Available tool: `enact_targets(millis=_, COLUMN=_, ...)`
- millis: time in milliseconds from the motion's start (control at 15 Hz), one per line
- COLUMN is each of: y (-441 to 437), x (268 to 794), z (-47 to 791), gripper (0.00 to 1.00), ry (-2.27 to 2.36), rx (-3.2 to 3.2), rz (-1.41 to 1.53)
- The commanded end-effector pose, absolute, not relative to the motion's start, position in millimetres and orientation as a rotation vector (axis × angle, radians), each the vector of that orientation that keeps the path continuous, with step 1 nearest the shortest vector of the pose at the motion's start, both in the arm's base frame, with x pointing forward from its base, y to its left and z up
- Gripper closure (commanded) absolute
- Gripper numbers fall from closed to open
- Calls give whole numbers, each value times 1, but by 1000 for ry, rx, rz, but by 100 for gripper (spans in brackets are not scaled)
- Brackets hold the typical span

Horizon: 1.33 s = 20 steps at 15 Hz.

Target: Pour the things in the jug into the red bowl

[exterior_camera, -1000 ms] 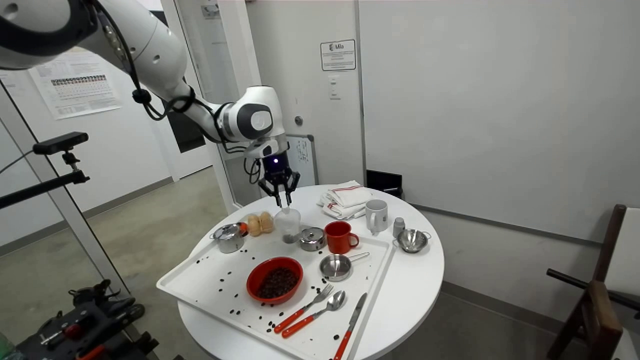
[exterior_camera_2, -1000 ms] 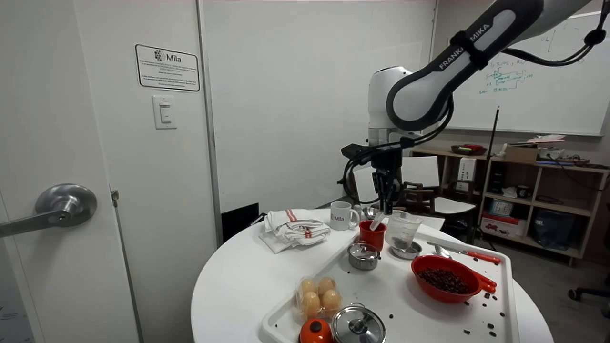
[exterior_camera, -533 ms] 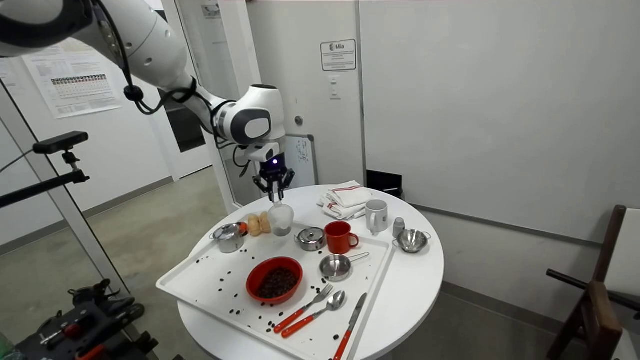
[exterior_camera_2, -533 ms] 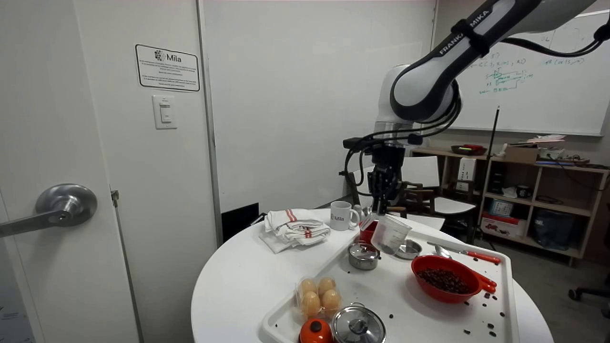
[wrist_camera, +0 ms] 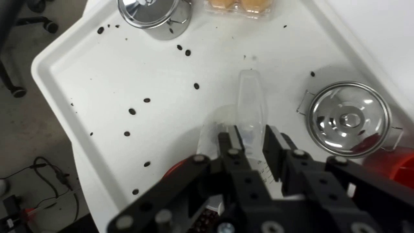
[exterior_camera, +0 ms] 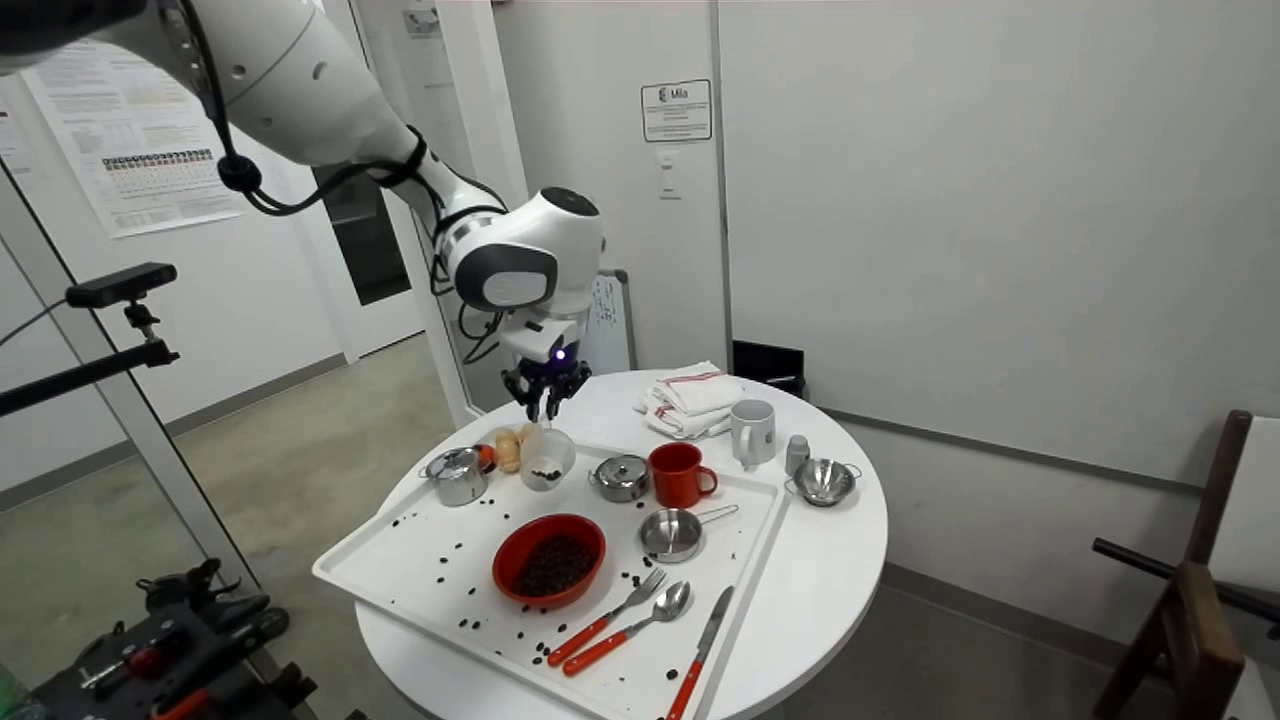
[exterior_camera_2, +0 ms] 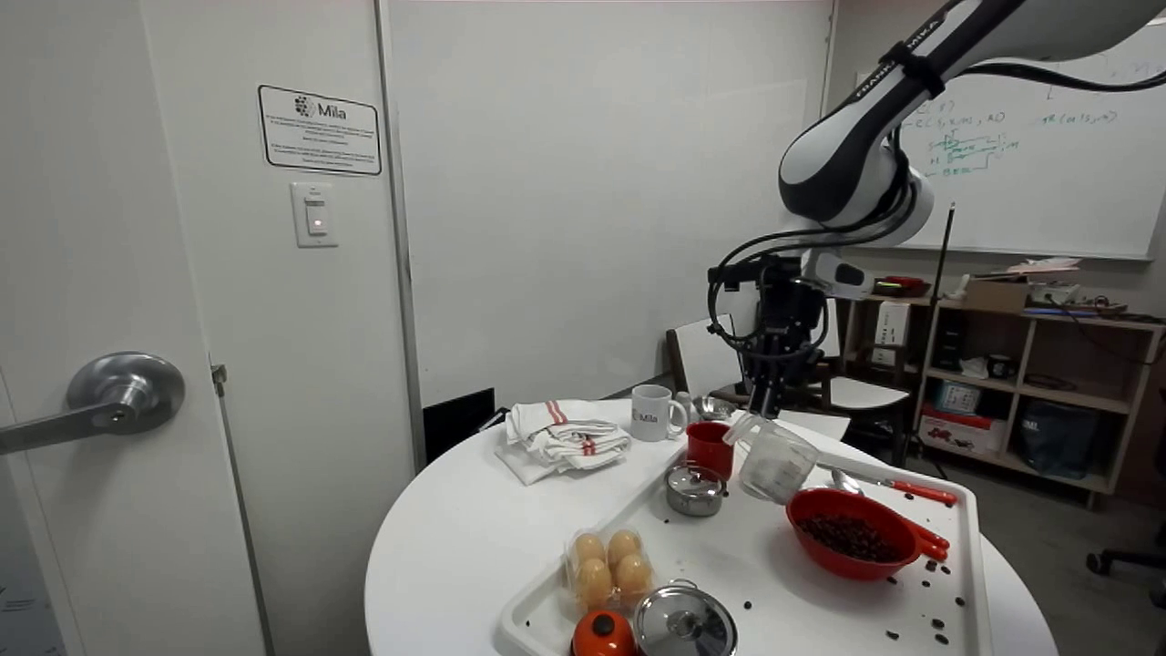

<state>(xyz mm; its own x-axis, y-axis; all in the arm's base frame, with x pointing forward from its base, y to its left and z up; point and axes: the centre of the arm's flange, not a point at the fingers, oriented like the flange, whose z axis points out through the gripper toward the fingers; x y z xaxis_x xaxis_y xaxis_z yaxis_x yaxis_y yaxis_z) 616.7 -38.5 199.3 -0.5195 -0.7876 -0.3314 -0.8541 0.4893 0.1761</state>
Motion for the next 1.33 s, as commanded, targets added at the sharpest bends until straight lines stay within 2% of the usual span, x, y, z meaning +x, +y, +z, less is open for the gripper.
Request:
enact_targets(millis=0, y=-33, x=596, z=191, gripper=91, ry=2443, rx=-1480, rz=617)
enact_targets(millis=800, y=-107, x=541, z=161, gripper=91, ry=2297, rx=-1133, rz=728)
enact_targets(millis=1267, y=-119, x=538, z=157, gripper=91, ry=2175, rx=-1034, rz=652)
